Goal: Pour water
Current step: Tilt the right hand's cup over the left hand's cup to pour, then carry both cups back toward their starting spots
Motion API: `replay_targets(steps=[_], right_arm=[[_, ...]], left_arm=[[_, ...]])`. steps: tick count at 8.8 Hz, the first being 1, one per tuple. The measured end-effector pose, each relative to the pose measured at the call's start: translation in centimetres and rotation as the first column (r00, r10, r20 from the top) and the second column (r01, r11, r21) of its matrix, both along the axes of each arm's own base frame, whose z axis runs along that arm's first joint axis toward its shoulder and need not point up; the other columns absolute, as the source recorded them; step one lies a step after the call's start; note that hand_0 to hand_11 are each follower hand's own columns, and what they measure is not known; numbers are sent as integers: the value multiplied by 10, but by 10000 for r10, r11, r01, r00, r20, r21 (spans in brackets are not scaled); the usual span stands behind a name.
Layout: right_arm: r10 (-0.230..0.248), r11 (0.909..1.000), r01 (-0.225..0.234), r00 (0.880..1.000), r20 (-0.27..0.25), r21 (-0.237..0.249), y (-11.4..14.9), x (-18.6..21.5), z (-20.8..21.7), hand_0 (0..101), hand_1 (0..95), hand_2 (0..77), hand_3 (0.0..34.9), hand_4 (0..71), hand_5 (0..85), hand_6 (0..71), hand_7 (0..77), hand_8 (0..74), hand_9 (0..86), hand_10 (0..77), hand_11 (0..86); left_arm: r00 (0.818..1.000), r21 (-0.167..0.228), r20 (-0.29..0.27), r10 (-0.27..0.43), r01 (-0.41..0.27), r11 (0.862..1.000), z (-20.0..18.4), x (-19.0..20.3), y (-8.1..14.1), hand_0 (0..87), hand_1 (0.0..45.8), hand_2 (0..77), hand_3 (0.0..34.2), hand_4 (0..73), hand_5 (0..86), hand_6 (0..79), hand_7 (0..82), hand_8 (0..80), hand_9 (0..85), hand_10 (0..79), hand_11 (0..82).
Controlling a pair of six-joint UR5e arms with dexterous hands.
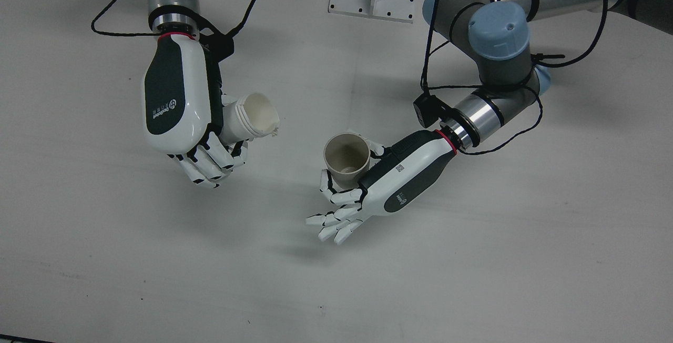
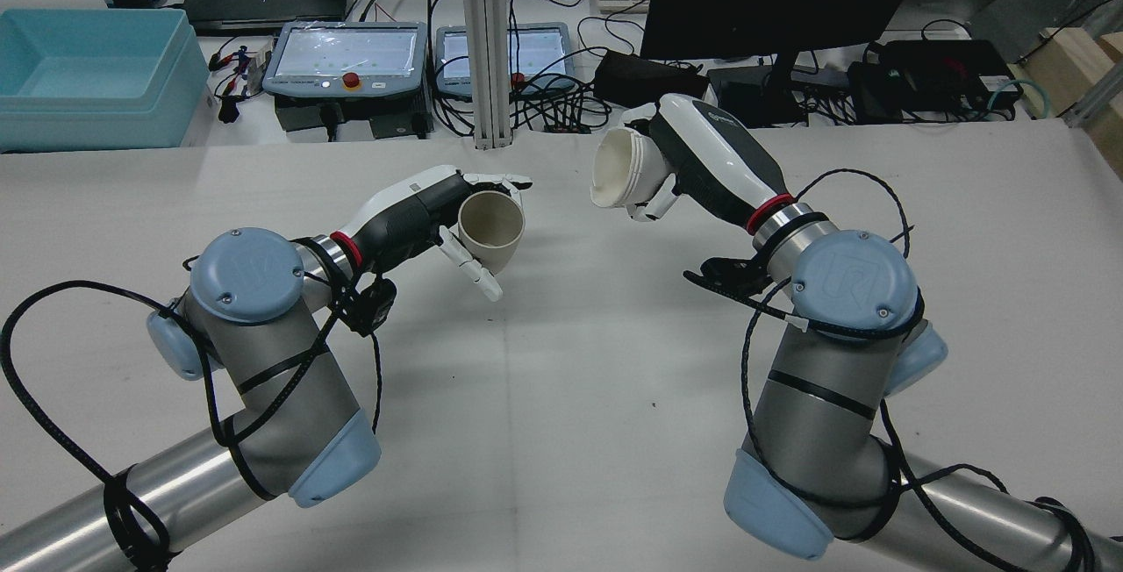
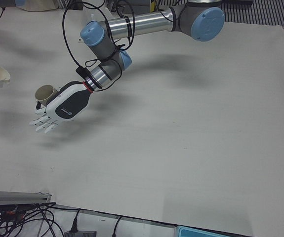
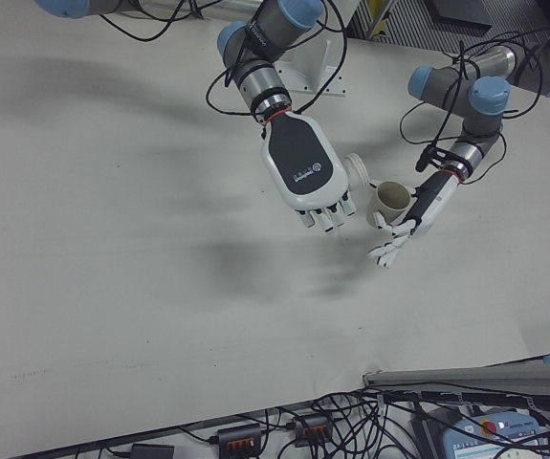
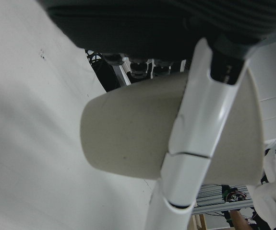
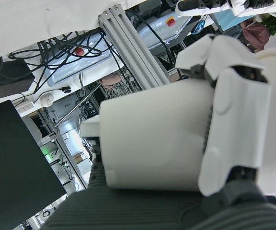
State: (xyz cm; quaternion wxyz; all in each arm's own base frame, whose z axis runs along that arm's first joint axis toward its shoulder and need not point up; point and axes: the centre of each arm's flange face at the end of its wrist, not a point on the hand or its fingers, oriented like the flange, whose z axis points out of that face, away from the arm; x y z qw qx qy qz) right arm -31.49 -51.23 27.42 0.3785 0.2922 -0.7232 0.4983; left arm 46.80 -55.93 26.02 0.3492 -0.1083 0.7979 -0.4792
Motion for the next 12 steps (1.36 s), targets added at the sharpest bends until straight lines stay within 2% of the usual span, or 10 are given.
replay_targets(steps=[1,2,3,5,6,7,8,9,10,12], right_arm=[[175,9998,-172,9986,495,-63,-6,15,1,636,98,496,0,491,616,556,665,360,491,545,698],[391,9991,-364,9887,1450,-208,-10,45,5,636,98,496,0,491,616,556,665,360,491,545,698],[709,9973,-636,9673,2434,-376,-11,87,14,635,98,496,0,491,616,562,665,360,491,551,698],[1653,9856,-1375,9070,3874,-986,0,188,55,634,98,496,0,491,616,562,665,371,496,589,698],[2179,9744,-1714,8786,4250,-1453,7,240,83,632,98,496,0,491,616,562,665,371,496,611,698],[2637,9615,-2002,8643,4282,-1880,13,290,110,625,98,496,5,491,616,567,660,371,513,627,687],[2893,9531,-2164,8570,4265,-2118,14,331,141,620,98,496,0,491,611,551,665,409,562,687,731],[2901,9519,-2096,8515,4368,-2236,8,357,194,607,98,496,0,436,638,524,676,415,578,698,704],[2825,9524,-1855,8352,4719,-2418,-3,368,267,508,109,475,1,349,638,518,676,420,578,687,709],[2795,9485,-1458,8026,5269,-2811,-10,372,407,466,109,475,3,349,633,524,676,447,616,693,704]], left_arm=[[9999,-67,-141,-82,81,9999,-1,-14,-7,800,262,22,0,349,524,98,164,82,27,5,11],[9992,-364,-357,-201,188,9992,15,-35,-16,800,262,22,0,349,524,98,164,82,27,5,11],[9978,-696,-550,-363,324,9970,50,-62,-18,799,224,16,0,355,529,93,142,82,27,5,11],[9935,-1229,-780,-827,727,9897,135,-129,-8,800,240,16,0,360,529,93,164,82,38,5,22],[9894,-1480,-905,-1134,993,9840,174,-165,-4,800,240,11,0,360,529,93,164,76,38,5,22],[9850,-1653,-1019,-1395,1215,9787,206,-202,-1,800,240,11,0,360,529,93,164,76,38,5,22],[9812,-1722,-1050,-1622,1427,9747,232,-240,0,800,229,16,0,360,529,93,164,76,38,5,22],[9785,-1737,-1010,-1799,1607,9716,256,-276,2,800,229,16,0,360,529,93,164,76,38,5,22],[9755,-1743,-973,-1974,1786,9684,278,-307,7,800,229,16,0,355,529,104,174,76,33,5,27],[9684,-1908,-1003,-2283,2065,9597,316,-346,24,800,218,16,0,355,529,104,174,76,38,5,33]])
